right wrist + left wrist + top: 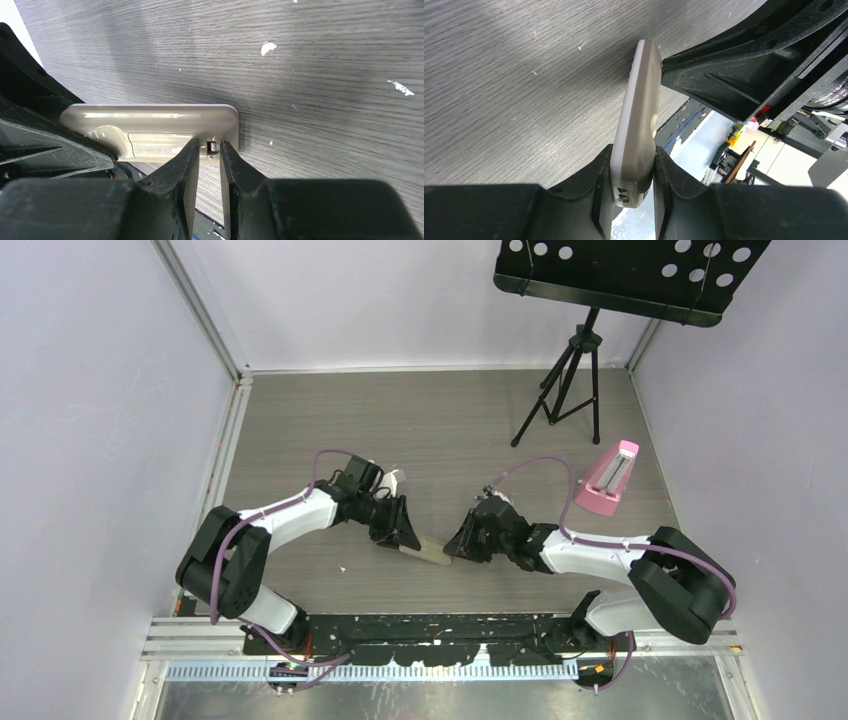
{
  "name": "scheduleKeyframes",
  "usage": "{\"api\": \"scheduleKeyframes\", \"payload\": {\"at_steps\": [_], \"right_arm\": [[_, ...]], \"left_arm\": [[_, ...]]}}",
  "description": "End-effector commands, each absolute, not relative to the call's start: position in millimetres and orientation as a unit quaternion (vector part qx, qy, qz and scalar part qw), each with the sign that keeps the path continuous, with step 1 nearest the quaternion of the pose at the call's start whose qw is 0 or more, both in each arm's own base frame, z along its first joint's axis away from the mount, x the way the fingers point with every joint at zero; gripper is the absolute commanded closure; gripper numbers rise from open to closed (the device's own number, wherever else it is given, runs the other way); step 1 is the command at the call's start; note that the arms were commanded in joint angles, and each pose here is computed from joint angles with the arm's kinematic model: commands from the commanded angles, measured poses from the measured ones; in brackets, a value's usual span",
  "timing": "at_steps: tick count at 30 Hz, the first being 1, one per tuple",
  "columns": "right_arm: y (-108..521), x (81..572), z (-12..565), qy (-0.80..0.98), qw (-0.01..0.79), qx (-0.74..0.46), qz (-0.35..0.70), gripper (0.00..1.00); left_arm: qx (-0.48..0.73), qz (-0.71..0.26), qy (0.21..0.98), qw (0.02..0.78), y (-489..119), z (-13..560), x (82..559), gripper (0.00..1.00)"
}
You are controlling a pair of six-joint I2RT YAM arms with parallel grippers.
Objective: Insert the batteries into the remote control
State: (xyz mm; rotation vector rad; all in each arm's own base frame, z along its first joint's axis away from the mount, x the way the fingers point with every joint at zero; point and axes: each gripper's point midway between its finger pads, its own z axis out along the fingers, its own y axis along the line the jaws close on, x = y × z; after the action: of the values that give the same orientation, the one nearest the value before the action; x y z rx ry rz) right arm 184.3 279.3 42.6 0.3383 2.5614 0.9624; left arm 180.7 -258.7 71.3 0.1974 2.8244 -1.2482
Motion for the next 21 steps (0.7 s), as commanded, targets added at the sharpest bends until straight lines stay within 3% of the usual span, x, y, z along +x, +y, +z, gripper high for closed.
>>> {"api": "scheduleKeyframes", "payload": {"at_steps": [1,10,16,21], "right_arm": [[303,194,69,0.892,0.203,0.117,0.386,0.74],[306,196,66,0.897,0.199,0.117,0.377,0.76],[300,194,58,0.905,0.198,0.122,0.356,0.60],[303,191,53,0.903,0.187,0.126,0.366,0.58]], "left_arm": [[0.055,-0.327,0.943,0.030,-237,38,177,1.00],[0.055,-0.329,0.942,0.032,-237,38,176,1.00],[0.055,-0.329,0.942,0.034,-237,39,176,1.00],[0.059,-0.332,0.941,0.031,-238,38,175,1.00]]}}
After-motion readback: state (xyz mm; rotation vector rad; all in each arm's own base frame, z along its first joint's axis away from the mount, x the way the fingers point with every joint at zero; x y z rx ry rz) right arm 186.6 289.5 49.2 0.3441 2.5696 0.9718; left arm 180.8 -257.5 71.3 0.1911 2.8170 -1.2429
